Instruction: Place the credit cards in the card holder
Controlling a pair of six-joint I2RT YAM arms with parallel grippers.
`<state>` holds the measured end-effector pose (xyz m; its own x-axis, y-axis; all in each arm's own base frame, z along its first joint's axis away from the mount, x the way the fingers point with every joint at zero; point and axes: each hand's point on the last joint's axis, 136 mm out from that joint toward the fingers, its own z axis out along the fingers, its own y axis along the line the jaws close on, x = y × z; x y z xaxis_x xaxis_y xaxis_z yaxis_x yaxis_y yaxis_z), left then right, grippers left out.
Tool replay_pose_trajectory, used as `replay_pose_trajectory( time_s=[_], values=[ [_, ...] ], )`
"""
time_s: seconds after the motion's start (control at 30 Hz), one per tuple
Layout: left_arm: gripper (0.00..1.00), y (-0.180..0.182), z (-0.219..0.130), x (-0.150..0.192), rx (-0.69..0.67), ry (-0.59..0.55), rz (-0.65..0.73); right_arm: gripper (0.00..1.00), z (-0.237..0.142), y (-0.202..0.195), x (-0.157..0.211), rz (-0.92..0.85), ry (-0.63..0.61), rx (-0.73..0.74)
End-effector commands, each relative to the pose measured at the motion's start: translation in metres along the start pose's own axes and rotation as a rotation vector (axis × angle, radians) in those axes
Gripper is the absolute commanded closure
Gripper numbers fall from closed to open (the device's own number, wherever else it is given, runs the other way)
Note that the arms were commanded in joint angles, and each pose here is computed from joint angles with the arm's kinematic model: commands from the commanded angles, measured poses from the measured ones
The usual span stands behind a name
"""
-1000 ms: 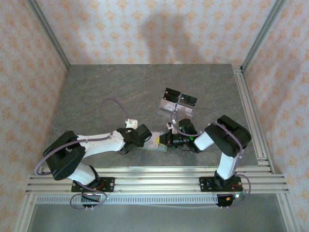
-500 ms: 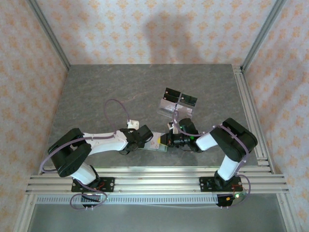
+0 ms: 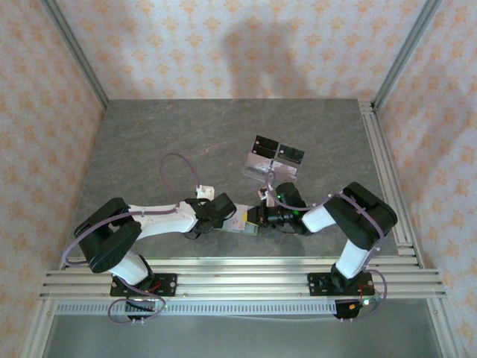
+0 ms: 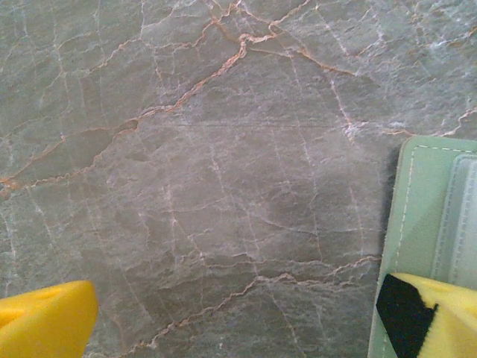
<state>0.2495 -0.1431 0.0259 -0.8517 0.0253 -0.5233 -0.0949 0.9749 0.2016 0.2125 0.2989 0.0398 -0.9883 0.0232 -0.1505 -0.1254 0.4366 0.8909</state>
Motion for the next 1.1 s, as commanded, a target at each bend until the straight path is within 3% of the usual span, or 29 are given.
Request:
replay_pose_trajectory(
  time_s=[0.0, 1.07],
  values=[
    [0.00, 0.017, 0.012, 0.015, -0.080, 0.022, 0.021, 1.00, 0.005, 0.012, -0.006, -0.037, -0.016, -0.038],
    [0.00, 0.039, 0.011, 0.023, -0.167, 0.022, 0.008, 1.00, 0.005, 0.007, -0.017, -0.017, -0.094, -0.032]
  ],
)
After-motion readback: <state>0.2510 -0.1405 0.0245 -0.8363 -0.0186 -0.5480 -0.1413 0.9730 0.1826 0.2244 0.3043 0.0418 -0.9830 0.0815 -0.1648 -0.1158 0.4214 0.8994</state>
